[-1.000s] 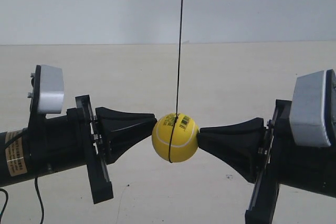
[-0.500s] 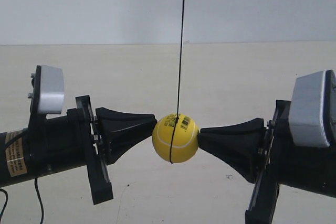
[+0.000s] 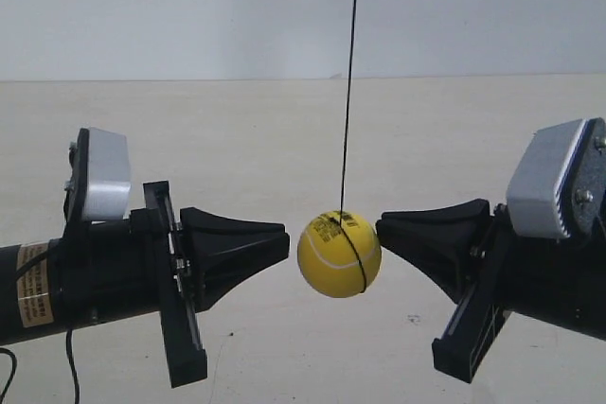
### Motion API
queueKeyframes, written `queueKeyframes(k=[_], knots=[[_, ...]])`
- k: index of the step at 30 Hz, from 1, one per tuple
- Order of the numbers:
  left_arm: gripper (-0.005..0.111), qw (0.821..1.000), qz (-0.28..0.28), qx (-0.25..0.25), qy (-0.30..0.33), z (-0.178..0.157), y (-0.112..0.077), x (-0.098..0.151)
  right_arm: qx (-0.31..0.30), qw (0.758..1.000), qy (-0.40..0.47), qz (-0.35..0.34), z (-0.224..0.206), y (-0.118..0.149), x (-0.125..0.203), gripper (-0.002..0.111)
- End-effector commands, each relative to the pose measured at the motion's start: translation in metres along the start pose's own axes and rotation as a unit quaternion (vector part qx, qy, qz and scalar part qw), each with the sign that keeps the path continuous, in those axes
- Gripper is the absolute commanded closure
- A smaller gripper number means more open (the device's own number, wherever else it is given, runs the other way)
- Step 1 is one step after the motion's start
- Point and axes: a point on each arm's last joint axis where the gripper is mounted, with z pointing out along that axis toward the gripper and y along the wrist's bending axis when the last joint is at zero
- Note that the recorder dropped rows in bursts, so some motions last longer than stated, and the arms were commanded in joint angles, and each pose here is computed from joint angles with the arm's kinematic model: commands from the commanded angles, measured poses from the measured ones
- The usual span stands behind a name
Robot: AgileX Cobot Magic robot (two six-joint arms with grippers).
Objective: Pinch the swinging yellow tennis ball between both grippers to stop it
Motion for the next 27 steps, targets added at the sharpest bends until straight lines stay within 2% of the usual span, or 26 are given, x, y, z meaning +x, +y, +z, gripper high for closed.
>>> queueKeyframes(k=[1, 5, 7, 10, 17, 27], knots=[[0.102, 1.000, 0.005, -0.001, -0.009, 0.001, -0.001, -0.002, 0.005, 1.000, -0.003, -0.004, 0.001, -0.001, -0.002, 0.108], [0.102, 1.000, 0.006, -0.008, -0.012, 0.001, 0.001, -0.003, 0.005, 1.000, -0.003, -0.004, 0.001, -0.001, -0.002, 0.108], [0.102, 1.000, 0.001, 0.003, -0.008, 0.001, -0.001, -0.002, 0.005, 1.000, -0.003, -0.004, 0.001, -0.001, -0.002, 0.108], [0.102, 0.999, 0.006, 0.047, 0.006, 0.001, -0.009, 0.001, 0.004, 1.000, -0.003, 0.006, 0.001, -0.001, -0.002, 0.108], [0.102, 0.998, -0.007, 0.064, -0.015, 0.001, -0.013, -0.003, -0.040, 0.999, -0.006, 0.012, 0.000, 0.007, -0.003, 0.108], [0.102, 0.998, -0.009, 0.062, -0.014, 0.001, -0.012, -0.003, -0.066, 0.998, -0.010, 0.011, 0.000, 0.012, -0.003, 0.108]])
